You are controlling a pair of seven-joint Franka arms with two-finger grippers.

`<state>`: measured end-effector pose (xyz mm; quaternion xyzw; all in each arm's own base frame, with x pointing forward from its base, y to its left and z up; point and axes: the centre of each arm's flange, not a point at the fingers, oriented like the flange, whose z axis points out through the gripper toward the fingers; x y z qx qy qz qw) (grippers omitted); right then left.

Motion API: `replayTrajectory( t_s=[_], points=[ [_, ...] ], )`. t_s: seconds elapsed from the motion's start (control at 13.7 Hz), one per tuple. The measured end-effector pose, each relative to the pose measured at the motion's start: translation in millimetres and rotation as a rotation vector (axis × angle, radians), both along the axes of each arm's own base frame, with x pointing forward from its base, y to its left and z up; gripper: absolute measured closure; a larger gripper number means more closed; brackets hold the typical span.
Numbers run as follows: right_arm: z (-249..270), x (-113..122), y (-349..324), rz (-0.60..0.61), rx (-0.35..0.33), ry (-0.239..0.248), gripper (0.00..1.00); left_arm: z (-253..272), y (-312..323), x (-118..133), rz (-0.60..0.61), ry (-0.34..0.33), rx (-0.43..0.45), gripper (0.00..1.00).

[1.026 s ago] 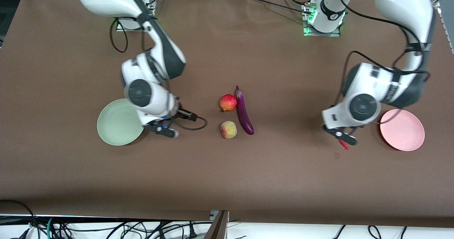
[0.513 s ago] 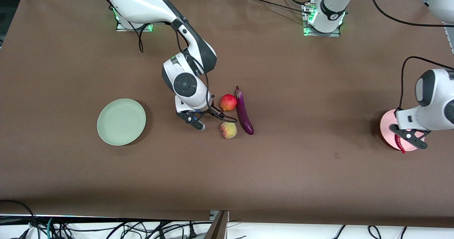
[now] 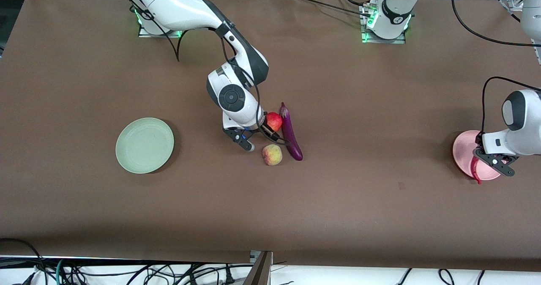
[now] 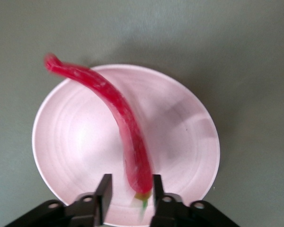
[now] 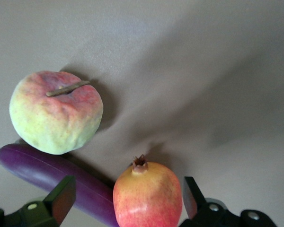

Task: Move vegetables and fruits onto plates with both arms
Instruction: 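Lower the chili onto the pink plate while the right gripper grasps the pomegranate, then carry the pomegranate to the green plate while the left gripper reaches the eggplant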

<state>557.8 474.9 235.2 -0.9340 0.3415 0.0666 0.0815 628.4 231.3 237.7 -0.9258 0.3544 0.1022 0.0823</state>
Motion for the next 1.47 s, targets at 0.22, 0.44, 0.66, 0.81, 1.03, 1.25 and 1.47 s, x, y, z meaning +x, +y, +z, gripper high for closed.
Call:
replayTrajectory(
  t_s=[0.22,0.44,0.66,0.81,1.03,1.25,1.47],
  points=[
    [-11.4,-5.4,6.9,-0.007,0.000,-0.001,0.00,45.5,-23.9,15.8,-0.032,-0.045,0.006,0.20],
    [-26.3,-15.3,18.5,-0.013,0.001,-0.005,0.00,107.9,-64.7,21.4,-0.065,-0.065,0.008,0.00],
    [-37.5,-20.5,22.2,-0.021,-0.007,0.005,0.00,144.3,-99.4,16.9,-0.047,-0.058,-0.055,0.00],
    [-40.4,-21.4,22.7,-0.022,-0.008,0.006,0.01,145.8,-102.4,14.8,-0.031,-0.052,-0.081,0.00],
    [-42.0,-25.7,28.2,-0.033,0.002,-0.008,0.01,121.6,-93.7,11.5,-0.012,-0.021,-0.107,0.00],
    [-48.3,-32.5,32.2,-0.045,0.007,-0.018,0.02,150.3,-120.3,21.0,-0.010,-0.049,-0.181,0.00],
    [-53.4,-39.7,35.4,-0.048,0.009,-0.023,0.18,176.0,-201.0,24.4,0.038,-0.039,-0.186,0.00]
  ],
)
